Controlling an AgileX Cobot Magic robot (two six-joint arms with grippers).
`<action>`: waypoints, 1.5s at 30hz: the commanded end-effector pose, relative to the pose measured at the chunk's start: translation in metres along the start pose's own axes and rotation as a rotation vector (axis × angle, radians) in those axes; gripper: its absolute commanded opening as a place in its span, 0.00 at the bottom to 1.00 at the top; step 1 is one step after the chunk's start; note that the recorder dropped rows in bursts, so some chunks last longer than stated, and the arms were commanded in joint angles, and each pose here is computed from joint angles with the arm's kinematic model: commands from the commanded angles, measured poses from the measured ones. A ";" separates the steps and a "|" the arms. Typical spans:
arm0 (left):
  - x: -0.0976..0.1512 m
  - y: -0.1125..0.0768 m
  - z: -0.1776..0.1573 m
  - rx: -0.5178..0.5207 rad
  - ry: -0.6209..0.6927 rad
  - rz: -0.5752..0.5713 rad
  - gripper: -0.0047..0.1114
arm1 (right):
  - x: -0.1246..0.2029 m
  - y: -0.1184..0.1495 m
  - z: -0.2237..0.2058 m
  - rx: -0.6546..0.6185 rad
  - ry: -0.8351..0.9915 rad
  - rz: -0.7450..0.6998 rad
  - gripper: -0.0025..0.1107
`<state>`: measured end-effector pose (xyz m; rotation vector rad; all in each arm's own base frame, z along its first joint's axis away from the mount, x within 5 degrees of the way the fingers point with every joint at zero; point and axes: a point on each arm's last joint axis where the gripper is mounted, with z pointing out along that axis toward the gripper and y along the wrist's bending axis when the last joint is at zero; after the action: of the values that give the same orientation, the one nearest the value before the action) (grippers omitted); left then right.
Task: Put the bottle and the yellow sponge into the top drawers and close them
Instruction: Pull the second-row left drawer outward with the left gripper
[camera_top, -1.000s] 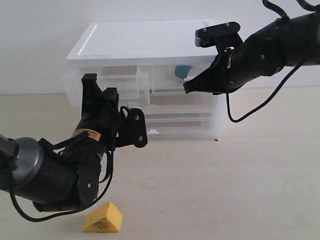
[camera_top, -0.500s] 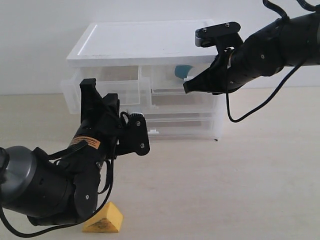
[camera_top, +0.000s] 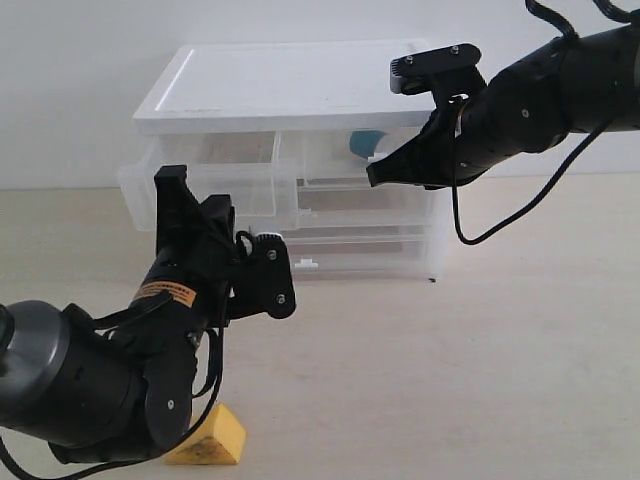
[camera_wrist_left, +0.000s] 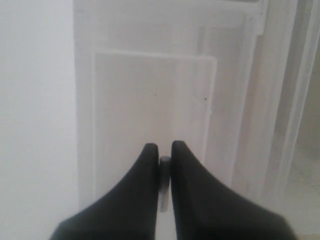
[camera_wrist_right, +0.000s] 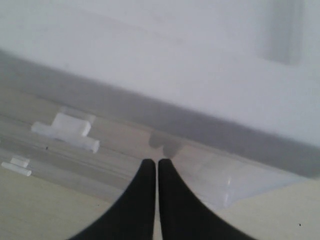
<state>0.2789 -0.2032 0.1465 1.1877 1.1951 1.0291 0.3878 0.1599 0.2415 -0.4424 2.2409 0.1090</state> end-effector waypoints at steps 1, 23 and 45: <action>-0.010 -0.002 -0.009 0.021 -0.024 -0.023 0.07 | -0.008 0.000 0.001 -0.011 -0.072 -0.018 0.02; -0.001 -0.011 -0.019 0.065 0.002 0.006 0.07 | -0.007 0.000 0.001 -0.010 -0.066 -0.018 0.02; -0.004 -0.011 -0.019 0.061 -0.029 -0.046 0.41 | -0.007 0.000 0.001 -0.009 -0.065 -0.022 0.02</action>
<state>0.2624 -0.2036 0.1375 1.1950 1.2287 0.9736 0.3878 0.1599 0.2415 -0.4474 2.2399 0.1067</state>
